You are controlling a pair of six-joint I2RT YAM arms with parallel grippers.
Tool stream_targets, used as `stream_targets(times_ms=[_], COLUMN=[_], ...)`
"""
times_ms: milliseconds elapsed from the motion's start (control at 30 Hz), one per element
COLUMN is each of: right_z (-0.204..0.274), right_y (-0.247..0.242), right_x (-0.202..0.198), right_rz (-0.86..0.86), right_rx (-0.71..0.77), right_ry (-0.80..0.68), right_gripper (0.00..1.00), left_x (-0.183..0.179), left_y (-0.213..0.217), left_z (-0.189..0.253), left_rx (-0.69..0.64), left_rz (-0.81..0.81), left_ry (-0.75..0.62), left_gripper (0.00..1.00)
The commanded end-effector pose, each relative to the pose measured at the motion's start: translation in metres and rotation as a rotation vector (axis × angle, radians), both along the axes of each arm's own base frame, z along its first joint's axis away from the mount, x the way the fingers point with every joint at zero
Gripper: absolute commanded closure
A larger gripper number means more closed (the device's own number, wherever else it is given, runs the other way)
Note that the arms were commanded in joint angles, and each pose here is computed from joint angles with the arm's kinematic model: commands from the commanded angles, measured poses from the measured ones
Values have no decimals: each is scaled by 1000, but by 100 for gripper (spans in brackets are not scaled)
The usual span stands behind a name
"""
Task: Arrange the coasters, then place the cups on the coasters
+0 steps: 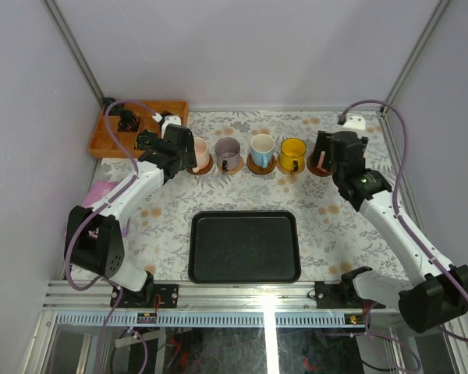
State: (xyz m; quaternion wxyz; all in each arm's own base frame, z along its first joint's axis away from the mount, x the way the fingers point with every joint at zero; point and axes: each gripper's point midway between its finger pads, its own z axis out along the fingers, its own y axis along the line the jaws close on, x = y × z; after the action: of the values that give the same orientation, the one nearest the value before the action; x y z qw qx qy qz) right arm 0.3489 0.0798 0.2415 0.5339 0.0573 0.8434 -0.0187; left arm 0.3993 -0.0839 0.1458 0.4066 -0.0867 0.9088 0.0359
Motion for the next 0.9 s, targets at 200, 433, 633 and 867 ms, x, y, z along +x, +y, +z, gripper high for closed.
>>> stream_targets(times_ms=[200, 433, 633, 867], right_z=[-16, -12, 5, 2], right_y=[-108, -155, -165, -167], right_x=[-2, -29, -44, -47], right_rz=[-300, -512, -550, -555], right_rx=[209, 225, 200, 178], right_ry=[-18, -115, -220, -217], right_gripper=[12, 9, 7, 5], left_x=[-41, -71, -87, -99], left_y=[83, 137, 152, 156], left_z=[29, 51, 65, 71], left_rx=[-57, -32, 17, 8], left_rz=[305, 452, 509, 540], left_ry=[-68, -126, -176, -243], left_gripper=[2, 0, 0, 0])
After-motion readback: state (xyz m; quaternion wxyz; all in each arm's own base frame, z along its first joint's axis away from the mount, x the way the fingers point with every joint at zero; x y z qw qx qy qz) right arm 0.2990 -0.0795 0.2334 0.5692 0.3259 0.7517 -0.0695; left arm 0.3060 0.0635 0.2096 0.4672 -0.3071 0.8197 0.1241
